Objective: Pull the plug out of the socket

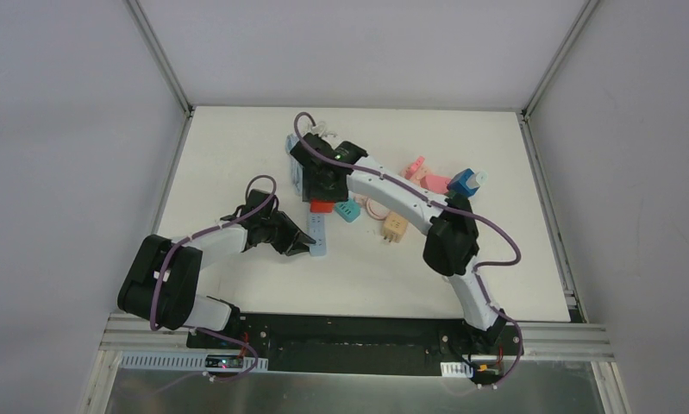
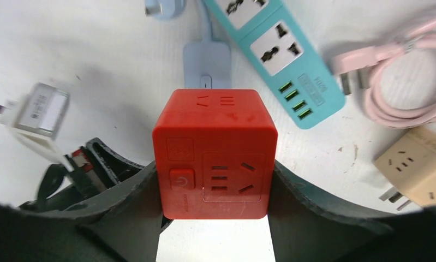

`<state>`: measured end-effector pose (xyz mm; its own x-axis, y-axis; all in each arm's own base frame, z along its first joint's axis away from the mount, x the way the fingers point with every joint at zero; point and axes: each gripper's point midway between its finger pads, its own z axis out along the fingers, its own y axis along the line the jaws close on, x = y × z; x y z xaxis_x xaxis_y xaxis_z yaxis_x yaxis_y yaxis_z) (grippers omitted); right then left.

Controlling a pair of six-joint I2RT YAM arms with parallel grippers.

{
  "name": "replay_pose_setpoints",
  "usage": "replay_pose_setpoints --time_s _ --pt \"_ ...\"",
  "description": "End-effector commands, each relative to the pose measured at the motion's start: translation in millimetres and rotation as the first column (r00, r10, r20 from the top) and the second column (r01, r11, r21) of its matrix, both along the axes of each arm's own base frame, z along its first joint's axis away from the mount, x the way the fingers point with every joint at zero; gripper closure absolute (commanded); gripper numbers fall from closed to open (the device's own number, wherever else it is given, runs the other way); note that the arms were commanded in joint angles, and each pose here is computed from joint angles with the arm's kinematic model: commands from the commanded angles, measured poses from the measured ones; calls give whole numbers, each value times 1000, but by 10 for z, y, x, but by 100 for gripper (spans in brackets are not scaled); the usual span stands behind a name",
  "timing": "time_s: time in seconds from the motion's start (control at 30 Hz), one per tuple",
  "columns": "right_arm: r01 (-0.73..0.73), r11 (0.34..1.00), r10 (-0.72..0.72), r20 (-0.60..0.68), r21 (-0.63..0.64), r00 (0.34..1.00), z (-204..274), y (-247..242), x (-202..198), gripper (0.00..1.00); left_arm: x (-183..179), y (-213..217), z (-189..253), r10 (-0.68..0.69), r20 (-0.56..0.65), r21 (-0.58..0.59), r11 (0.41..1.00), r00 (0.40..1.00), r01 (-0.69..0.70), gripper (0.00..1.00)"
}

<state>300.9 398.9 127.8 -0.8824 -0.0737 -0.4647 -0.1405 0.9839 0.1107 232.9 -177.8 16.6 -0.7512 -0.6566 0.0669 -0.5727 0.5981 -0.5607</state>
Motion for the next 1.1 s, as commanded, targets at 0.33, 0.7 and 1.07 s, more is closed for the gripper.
replay_pose_setpoints --time_s 0.33,0.7,1.07 --pt "50 977 -77 126 208 989 762 -930 -288 100 48 228 303 -112 21 243 964 993 104 42" --pt "-29 946 100 -206 324 973 40 -1277 -1347 82 267 540 1158 -182 172 435 896 968 91 15" --pt "81 971 4 -353 224 936 -373 -1456 -1558 54 252 707 1577 -288 241 526 841 927 125 18"
